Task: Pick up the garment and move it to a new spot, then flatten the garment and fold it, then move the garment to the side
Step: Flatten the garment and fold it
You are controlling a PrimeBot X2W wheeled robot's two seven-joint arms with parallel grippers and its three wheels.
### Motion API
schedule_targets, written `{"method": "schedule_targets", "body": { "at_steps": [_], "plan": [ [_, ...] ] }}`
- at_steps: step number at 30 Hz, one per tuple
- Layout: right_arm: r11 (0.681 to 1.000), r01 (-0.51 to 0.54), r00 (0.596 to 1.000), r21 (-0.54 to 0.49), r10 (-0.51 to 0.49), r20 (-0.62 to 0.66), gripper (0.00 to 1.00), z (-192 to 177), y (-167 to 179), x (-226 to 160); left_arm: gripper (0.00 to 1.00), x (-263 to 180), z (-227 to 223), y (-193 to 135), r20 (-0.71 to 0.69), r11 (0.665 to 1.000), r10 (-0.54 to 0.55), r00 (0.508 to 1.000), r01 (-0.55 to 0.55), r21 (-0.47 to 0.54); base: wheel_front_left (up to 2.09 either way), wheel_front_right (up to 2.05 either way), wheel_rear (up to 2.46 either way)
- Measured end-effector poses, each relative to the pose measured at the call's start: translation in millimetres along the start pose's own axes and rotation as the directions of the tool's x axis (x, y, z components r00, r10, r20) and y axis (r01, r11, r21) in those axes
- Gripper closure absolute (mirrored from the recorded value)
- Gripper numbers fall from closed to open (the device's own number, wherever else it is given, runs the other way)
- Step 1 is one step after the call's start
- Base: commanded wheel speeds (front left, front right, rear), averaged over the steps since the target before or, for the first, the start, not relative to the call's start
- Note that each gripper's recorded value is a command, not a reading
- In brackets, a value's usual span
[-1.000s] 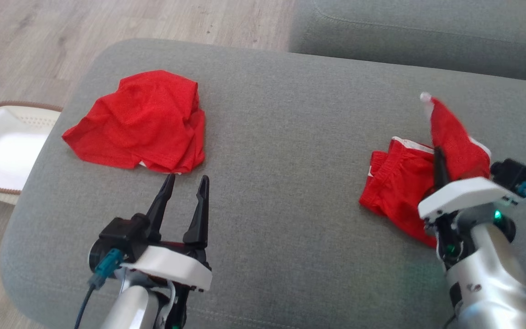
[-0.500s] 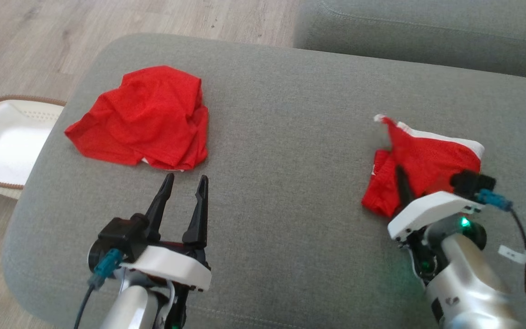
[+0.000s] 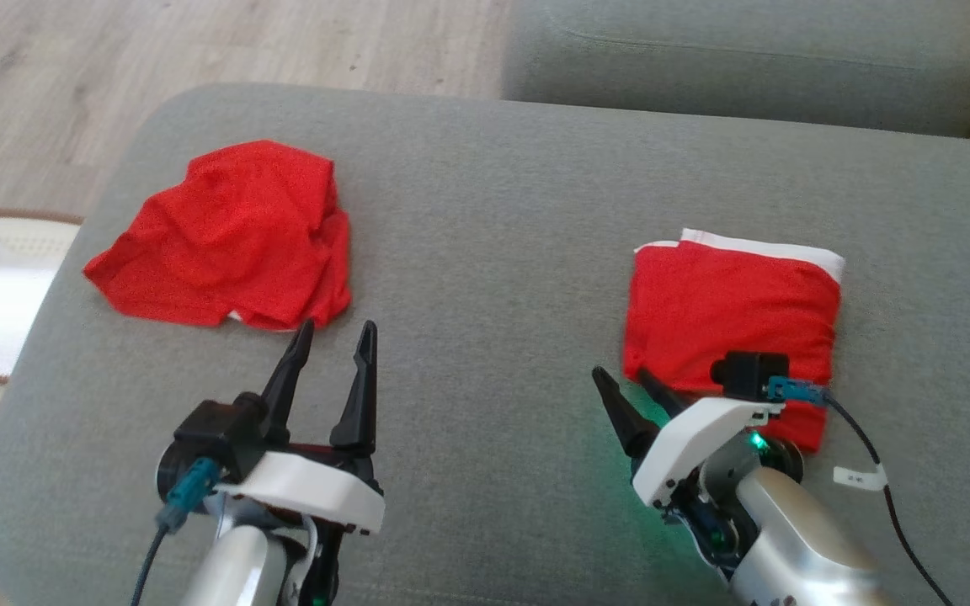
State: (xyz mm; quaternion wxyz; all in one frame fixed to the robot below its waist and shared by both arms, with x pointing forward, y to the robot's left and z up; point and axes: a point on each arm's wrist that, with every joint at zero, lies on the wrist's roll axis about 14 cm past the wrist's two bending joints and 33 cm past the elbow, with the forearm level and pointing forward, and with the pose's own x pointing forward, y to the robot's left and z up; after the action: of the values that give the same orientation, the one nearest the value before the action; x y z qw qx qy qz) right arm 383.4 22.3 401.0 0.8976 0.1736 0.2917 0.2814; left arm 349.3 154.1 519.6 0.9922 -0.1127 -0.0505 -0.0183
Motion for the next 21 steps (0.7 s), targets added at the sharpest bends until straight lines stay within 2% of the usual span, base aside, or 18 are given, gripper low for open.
{"method": "schedule_targets", "body": {
  "at_steps": [4, 7, 9, 15, 17, 21],
  "plan": [
    [1.000, 0.009, 0.997, -0.028, -0.007, 0.080, 0.00, 16.9, -2.5, -7.1, 0.00, 5.0, 0.5, -8.0, 0.004, 1.000, -0.026, 1.000, 0.026, -0.005, 0.00, 0.00, 0.00],
    [0.994, 0.041, 0.988, -0.102, -0.025, 0.153, 0.00, 31.3, -11.1, -16.8, 0.00, 8.7, 2.1, -13.6, 0.011, 0.999, -0.044, 0.999, 0.044, -0.009, 0.00, 0.00, 0.00],
    [0.979, 0.100, 0.964, -0.177, -0.052, 0.260, 0.00, 55.2, -26.7, -32.2, 0.00, 11.1, 3.2, -22.7, 0.016, 0.997, -0.072, 0.997, 0.072, -0.015, 0.00, 0.00, 0.00],
    [0.935, 0.262, 0.886, -0.238, -0.136, 0.444, 0.00, 91.5, -63.1, -74.0, 0.00, 17.2, 11.9, -41.2, 0.045, 0.991, -0.129, 0.991, 0.130, -0.021, 0.00, 0.00, 0.00],
    [0.926, 0.317, 0.854, -0.204, -0.185, 0.487, 0.00, 94.4, -77.4, -90.0, 0.00, 18.5, 12.5, -45.7, 0.048, 0.989, -0.142, 0.989, 0.143, -0.022, 0.00, 0.00, 0.00],
    [0.892, 0.406, 0.806, -0.199, -0.247, 0.538, 0.00, 94.7, -94.8, -115.7, 0.00, 20.1, 11.7, -51.4, 0.046, 0.987, -0.161, 0.986, 0.162, -0.014, 0.00, 0.00, 0.00]
  ]
}}
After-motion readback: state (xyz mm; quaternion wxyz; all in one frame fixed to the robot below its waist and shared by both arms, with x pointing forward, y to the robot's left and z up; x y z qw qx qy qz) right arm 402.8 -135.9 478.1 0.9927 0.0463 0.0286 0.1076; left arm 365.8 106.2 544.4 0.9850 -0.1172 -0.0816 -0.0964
